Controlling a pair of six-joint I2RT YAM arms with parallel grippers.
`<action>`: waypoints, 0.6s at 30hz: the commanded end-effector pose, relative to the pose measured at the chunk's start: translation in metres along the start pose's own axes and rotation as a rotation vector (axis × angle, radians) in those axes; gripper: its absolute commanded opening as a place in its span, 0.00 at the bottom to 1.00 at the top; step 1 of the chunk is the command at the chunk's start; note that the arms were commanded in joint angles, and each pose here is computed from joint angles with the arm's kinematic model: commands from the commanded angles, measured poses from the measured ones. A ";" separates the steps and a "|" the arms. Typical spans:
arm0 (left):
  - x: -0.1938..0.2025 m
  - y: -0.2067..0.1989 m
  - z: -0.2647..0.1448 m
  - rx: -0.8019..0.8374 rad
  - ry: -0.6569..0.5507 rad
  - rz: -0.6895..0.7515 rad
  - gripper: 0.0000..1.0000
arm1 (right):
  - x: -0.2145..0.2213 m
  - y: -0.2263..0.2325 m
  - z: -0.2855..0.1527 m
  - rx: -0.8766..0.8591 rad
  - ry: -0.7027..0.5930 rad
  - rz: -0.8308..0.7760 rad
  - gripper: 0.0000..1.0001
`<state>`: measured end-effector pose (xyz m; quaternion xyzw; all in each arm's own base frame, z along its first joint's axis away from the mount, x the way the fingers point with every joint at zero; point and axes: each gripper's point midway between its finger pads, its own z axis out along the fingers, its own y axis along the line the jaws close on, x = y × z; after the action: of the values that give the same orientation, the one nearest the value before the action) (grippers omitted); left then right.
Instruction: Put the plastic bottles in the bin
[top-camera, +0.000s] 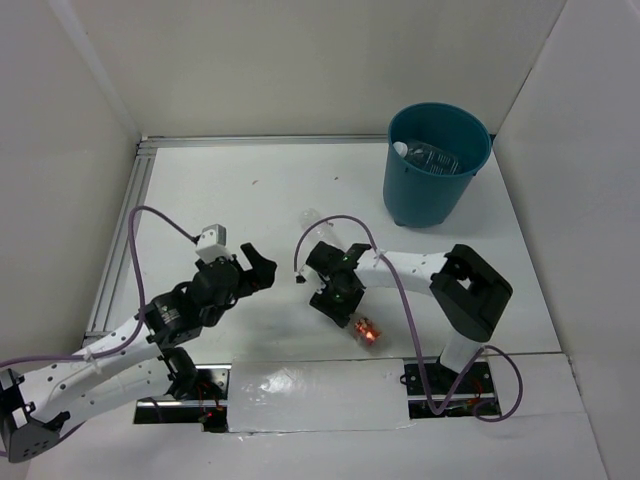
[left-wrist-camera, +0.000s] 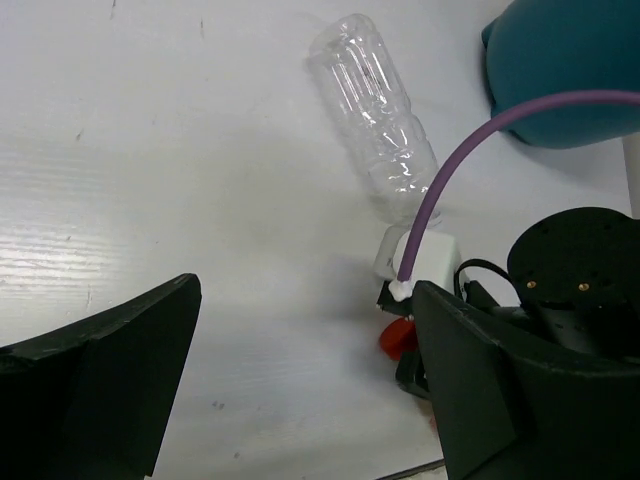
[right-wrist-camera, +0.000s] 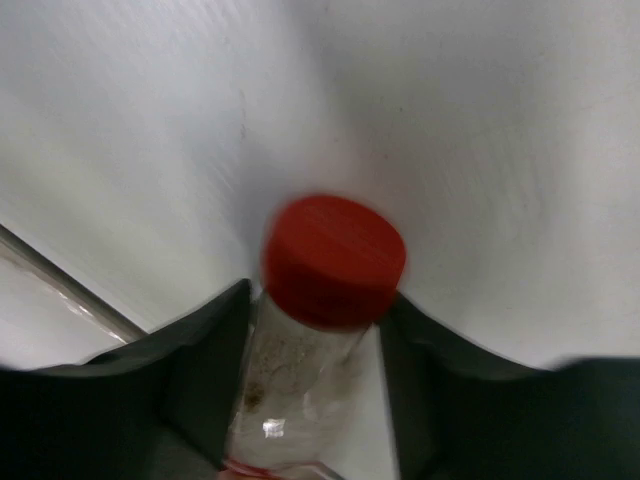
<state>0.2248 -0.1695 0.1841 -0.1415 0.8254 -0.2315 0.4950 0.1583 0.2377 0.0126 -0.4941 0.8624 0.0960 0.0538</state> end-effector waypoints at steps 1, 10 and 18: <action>-0.005 0.003 -0.002 -0.025 -0.035 -0.136 1.00 | -0.002 -0.009 0.010 0.073 0.016 0.018 0.53; 0.025 -0.012 0.015 -0.048 0.102 -0.224 1.00 | -0.065 -0.004 -0.089 -0.108 -0.268 -0.157 0.01; 0.025 -0.046 0.044 -0.042 0.189 -0.293 1.00 | -0.154 -0.140 -0.342 0.197 -0.891 -0.137 0.00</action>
<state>0.2364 -0.2063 0.1426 -0.2328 0.8630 -0.2418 0.3776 0.3492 0.2345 0.2459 -0.4376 0.7998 0.2120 0.3519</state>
